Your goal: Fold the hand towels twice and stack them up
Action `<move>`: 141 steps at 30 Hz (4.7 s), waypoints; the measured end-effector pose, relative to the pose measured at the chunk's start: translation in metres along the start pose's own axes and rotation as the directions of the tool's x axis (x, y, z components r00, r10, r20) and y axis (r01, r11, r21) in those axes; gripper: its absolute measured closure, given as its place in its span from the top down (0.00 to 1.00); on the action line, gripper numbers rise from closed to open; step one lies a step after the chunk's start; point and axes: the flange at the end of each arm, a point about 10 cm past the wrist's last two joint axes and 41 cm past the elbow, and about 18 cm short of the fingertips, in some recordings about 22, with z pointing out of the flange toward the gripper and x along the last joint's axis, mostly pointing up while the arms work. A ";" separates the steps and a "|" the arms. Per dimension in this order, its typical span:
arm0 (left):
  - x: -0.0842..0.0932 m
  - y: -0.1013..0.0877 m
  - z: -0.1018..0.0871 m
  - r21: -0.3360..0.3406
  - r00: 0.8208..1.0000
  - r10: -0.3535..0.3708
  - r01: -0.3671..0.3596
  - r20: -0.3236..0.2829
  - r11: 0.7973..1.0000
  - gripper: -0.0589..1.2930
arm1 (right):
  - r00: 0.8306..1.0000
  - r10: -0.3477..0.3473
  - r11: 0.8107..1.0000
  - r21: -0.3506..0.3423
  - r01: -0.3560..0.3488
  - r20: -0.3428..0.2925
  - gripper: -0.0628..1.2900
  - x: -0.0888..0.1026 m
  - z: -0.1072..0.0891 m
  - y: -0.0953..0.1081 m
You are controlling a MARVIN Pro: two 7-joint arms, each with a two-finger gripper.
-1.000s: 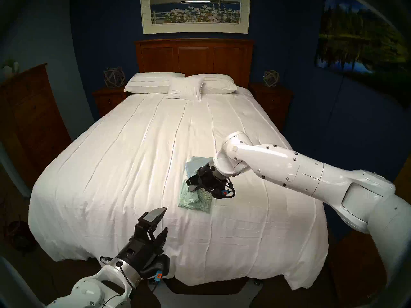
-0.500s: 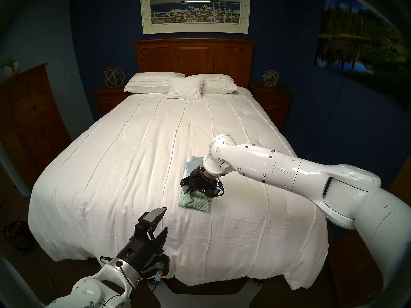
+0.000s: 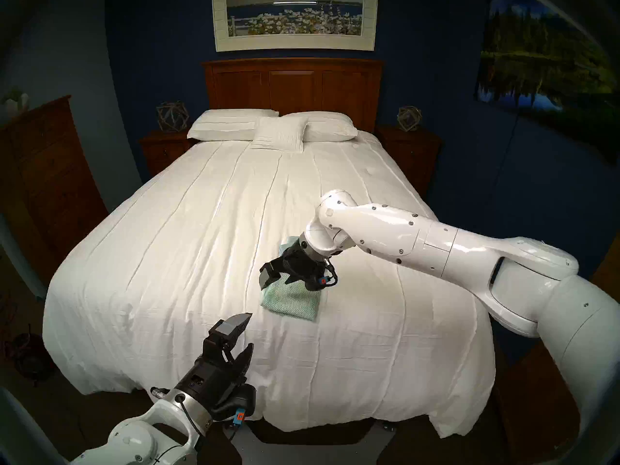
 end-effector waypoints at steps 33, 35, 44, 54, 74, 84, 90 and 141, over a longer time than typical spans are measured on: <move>0.000 0.000 -0.001 -0.002 1.000 -0.001 0.001 0.000 1.000 0.95 | 0.992 0.127 0.989 0.077 -0.126 0.002 0.93 0.069 -0.055 -0.079; 0.000 0.000 -0.001 -0.002 1.000 -0.001 0.001 0.000 1.000 0.95 | 0.990 0.139 0.987 0.084 -0.140 0.014 0.93 0.065 -0.052 -0.083; 0.000 0.000 -0.001 -0.002 1.000 -0.001 0.001 0.000 1.000 0.95 | 0.986 0.159 0.984 0.077 -0.162 0.042 0.93 0.044 -0.032 -0.074; 0.000 0.001 -0.001 -0.003 1.000 -0.001 0.001 0.000 1.000 0.95 | 0.984 0.175 0.979 0.102 -0.175 0.010 0.93 0.029 -0.011 -0.070; 0.000 0.001 -0.001 -0.003 1.000 -0.001 0.001 0.000 1.000 0.95 | 0.987 0.156 0.983 0.102 -0.152 -0.027 0.79 0.012 0.016 -0.054; 0.000 0.001 -0.001 -0.003 1.000 -0.001 0.001 0.000 1.000 0.95 | 0.989 0.125 0.988 0.104 -0.117 -0.074 0.44 0.024 0.024 -0.045; 0.000 0.001 -0.001 -0.003 1.000 -0.001 0.001 0.000 1.000 0.95 | 0.993 0.081 0.992 0.107 -0.072 -0.083 0.18 0.031 0.021 -0.040; 0.000 0.001 -0.001 -0.003 1.000 -0.001 0.001 0.000 1.000 0.95 | 0.993 0.074 0.992 -0.113 -0.063 0.093 0.03 -0.096 -0.046 0.003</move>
